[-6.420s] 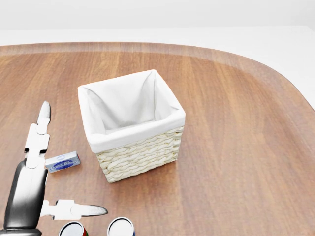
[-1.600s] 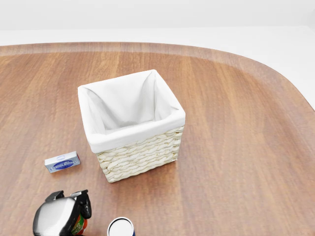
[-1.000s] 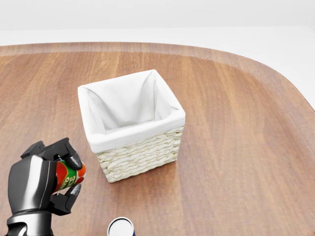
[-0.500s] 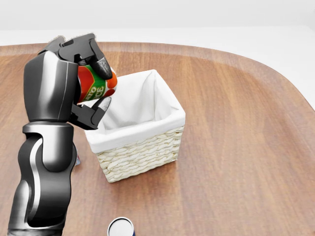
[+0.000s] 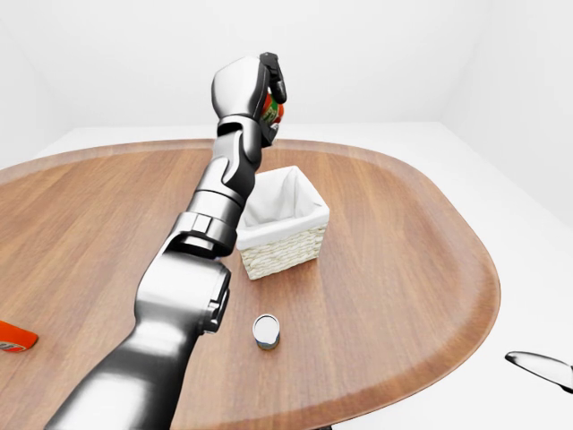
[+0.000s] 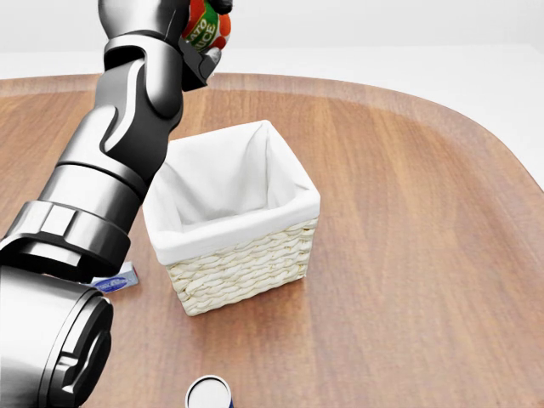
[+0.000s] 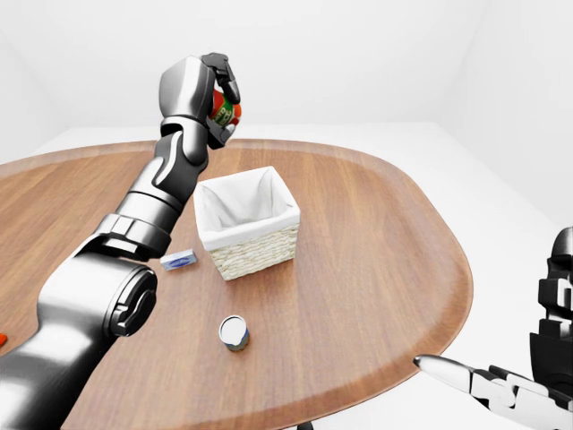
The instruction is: Pick up the tomato sauce, and put it in the basket.
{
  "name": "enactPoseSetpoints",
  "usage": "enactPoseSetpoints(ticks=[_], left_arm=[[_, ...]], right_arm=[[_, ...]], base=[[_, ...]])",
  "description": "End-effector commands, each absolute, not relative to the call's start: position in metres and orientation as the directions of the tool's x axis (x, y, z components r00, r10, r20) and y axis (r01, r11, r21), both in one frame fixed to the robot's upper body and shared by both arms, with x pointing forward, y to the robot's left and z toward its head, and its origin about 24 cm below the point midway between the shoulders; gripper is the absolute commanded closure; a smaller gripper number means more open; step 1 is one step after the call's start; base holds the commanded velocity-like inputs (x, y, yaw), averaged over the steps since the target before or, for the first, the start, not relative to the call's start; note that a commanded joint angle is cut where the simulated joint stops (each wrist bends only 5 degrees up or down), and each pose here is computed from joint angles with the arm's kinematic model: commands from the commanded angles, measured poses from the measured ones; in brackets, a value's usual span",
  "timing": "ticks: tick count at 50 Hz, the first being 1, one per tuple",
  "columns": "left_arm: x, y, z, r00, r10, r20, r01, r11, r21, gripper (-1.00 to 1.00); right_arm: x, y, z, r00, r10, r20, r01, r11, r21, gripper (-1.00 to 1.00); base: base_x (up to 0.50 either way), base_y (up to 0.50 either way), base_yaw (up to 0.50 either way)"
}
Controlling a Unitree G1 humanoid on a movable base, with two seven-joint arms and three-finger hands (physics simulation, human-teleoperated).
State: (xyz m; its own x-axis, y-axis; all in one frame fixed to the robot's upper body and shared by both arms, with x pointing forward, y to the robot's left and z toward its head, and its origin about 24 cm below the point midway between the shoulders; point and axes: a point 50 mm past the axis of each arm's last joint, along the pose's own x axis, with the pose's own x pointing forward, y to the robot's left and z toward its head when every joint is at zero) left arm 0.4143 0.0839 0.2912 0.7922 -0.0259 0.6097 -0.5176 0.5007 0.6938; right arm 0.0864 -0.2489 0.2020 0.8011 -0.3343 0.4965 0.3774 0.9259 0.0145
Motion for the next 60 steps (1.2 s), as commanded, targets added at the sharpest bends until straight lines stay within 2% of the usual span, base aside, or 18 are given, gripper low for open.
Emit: enactPoseSetpoints(ticks=[1, 2, 3, 4, 9, 19, 37, 40, 42, 43, 49, 54, 60], left_arm=[[0.428, 0.089, 0.240, 0.930, 0.014, 0.367, -0.338, 0.424, 0.840, 1.00], [0.428, 0.086, 0.235, 0.930, -0.018, 0.367, -0.335, 0.369, 0.867, 1.00], [0.428, 0.083, 0.230, 0.941, -0.042, 0.337, -0.295, 0.389, 0.873, 1.00], [0.427, 0.079, 0.221, 0.951, -0.058, 0.303, -0.267, 0.337, 0.903, 1.00], [0.425, 0.072, 0.202, 0.971, -0.110, 0.211, -0.170, 0.301, 0.938, 1.00], [0.425, 0.071, 0.190, 0.981, -0.152, 0.119, -0.076, 0.259, 0.963, 1.00], [0.424, 0.076, 0.182, 0.980, -0.152, 0.125, -0.094, 0.196, 0.976, 1.00], [0.424, 0.078, 0.179, 0.980, -0.149, 0.134, -0.109, 0.163, 0.981, 1.00], [0.423, 0.079, 0.181, 0.966, -0.171, 0.192, -0.184, 0.057, 0.981, 1.00], [0.423, 0.080, 0.181, 0.962, -0.175, 0.207, -0.202, 0.047, 0.978, 1.00], [0.424, 0.085, 0.184, 0.964, -0.150, 0.221, -0.216, 0.046, 0.975, 1.00], [0.424, 0.087, 0.182, 0.959, -0.162, 0.233, -0.238, -0.013, 0.971, 1.00], [0.423, 0.087, 0.181, 0.959, -0.162, 0.233, -0.238, -0.009, 0.971, 1.00]], right_arm=[[0.086, -0.251, 0.202, 0.799, -0.340, 0.495, 0.378, 0.926, 0.026, -1.00], [0.088, -0.249, 0.201, 0.803, -0.335, 0.492, 0.373, 0.927, 0.022, -1.00], [0.089, -0.249, 0.201, 0.804, -0.334, 0.491, 0.373, 0.928, 0.021, -1.00], [0.088, -0.248, 0.200, 0.805, -0.333, 0.491, 0.370, 0.929, 0.022, -1.00], [0.086, -0.250, 0.201, 0.801, -0.337, 0.495, 0.373, 0.927, 0.028, -1.00], [0.087, -0.249, 0.200, 0.803, -0.334, 0.494, 0.371, 0.928, 0.025, -1.00], [0.087, -0.250, 0.202, 0.801, -0.334, 0.496, 0.372, 0.928, 0.025, -1.00], [0.086, -0.250, 0.202, 0.800, -0.335, 0.497, 0.373, 0.928, 0.025, -1.00], [0.086, -0.250, 0.203, 0.800, -0.335, 0.498, 0.373, 0.928, 0.025, -1.00], [0.086, -0.250, 0.202, 0.800, -0.335, 0.498, 0.372, 0.928, 0.025, -1.00], [0.087, -0.250, 0.202, 0.801, -0.333, 0.497, 0.372, 0.928, 0.023, -1.00], [0.086, -0.250, 0.202, 0.801, -0.335, 0.496, 0.373, 0.928, 0.024, -1.00], [0.088, -0.249, 0.201, 0.803, -0.333, 0.495, 0.372, 0.928, 0.022, -1.00]], base=[[0.00, 0.00, 0.00], [0.00, 0.00, 0.00], [0.00, 0.00, 0.00], [0.00, 0.00, 0.00], [0.00, 0.00, 0.00], [0.00, 0.00, 0.00], [0.00, 0.00, 0.00], [0.00, 0.00, 0.00], [0.00, 0.00, 0.00], [0.00, 0.00, 0.00], [0.00, 0.00, 0.00], [0.00, 0.00, 0.00], [0.00, 0.00, 0.00]])
